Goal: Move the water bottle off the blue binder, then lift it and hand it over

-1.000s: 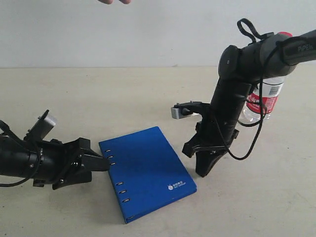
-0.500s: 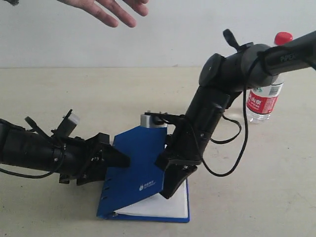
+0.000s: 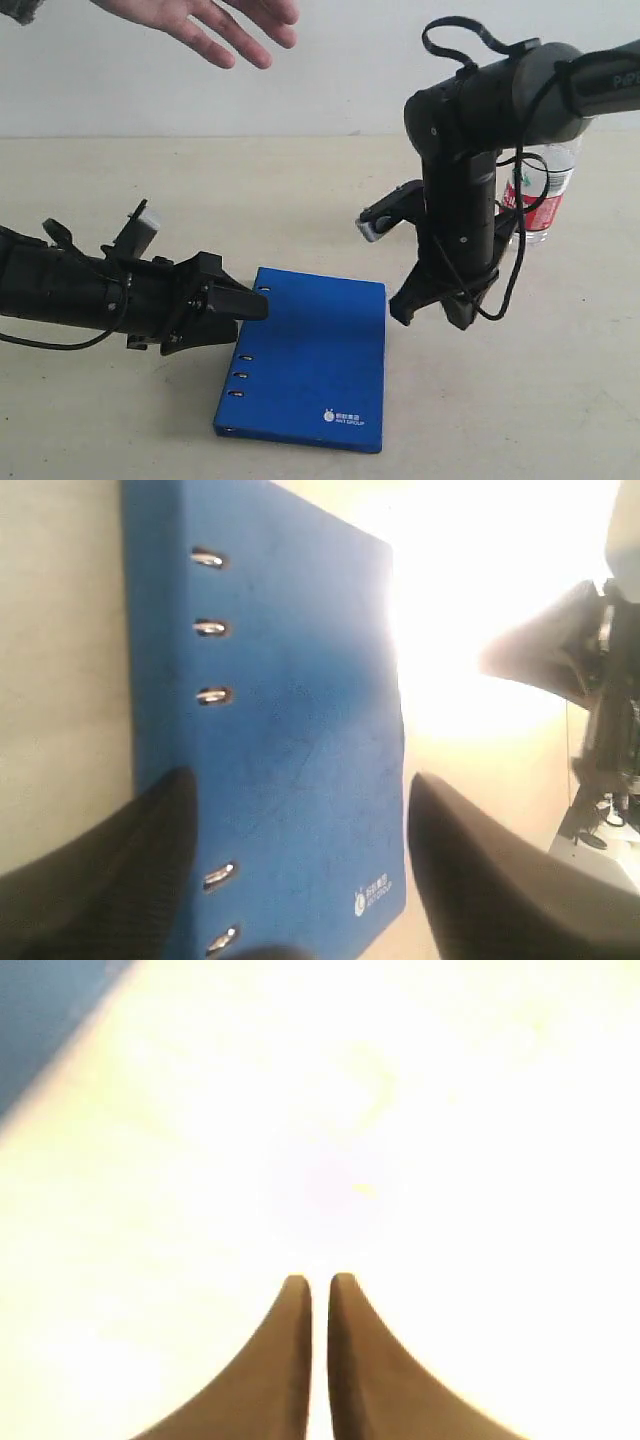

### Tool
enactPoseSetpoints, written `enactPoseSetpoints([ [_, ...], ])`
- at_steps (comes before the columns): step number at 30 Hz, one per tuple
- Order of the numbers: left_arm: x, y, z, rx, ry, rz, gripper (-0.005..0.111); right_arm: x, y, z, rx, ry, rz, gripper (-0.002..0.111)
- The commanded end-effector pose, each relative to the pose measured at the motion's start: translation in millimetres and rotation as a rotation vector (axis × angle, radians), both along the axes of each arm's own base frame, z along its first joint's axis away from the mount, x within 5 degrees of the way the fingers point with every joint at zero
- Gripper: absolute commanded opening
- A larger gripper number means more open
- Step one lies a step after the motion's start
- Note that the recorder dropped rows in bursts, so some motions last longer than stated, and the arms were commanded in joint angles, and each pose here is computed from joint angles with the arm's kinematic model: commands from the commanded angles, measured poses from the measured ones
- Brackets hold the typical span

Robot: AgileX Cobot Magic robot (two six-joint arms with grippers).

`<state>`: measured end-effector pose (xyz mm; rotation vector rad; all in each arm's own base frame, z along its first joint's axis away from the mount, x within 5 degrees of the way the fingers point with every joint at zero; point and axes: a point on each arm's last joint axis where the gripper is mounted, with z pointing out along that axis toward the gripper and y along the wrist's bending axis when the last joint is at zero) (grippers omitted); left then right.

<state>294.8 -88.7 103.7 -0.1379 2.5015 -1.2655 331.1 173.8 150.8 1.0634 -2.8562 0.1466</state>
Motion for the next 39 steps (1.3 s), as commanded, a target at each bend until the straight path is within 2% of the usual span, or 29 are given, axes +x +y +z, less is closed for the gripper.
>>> enactPoseSetpoints([
  [1, 2, -3, 6, -0.015, -0.033, -0.013, 0.058, -9, 17, 19, 0.240, 0.044, 0.051, 0.001],
  [5, 2, -3, 6, -0.012, -0.032, -0.012, 0.058, -8, 22, 25, 0.419, 0.086, 0.036, 0.001],
  [8, 2, -3, 6, -0.007, -0.032, -0.009, 0.058, 0, 8, 25, 0.432, 0.083, -0.034, 0.001],
  [11, 4, 4, -1, 0.087, -0.021, 0.034, 0.058, 7, -8, 25, 0.425, 0.094, -0.101, 0.001],
  [13, 6, 11, -7, 0.181, -0.010, 0.078, 0.058, 8, -13, 25, 0.430, 0.104, -0.118, 0.001],
  [15, 7, 14, -9, 0.222, -0.005, 0.097, 0.058, 9, -13, 25, 0.434, 0.098, -0.122, 0.001],
  [22, 7, 13, -9, 0.215, -0.006, 0.094, 0.058, 11, -12, 9, 0.425, 0.134, -0.150, 0.001],
  [27, 7, 13, -9, 0.206, -0.007, 0.089, 0.058, 6, -4, -10, 0.507, 0.225, -0.102, 0.001],
  [31, 6, 11, -8, 0.203, -0.010, 0.069, 0.058, 6, -3, -21, 0.511, 0.252, -0.117, 0.001],
  [39, 2, 8, -28, 0.166, 0.057, 0.043, 0.058, 7, -3, -29, 0.507, 0.256, -0.130, 0.001],
])
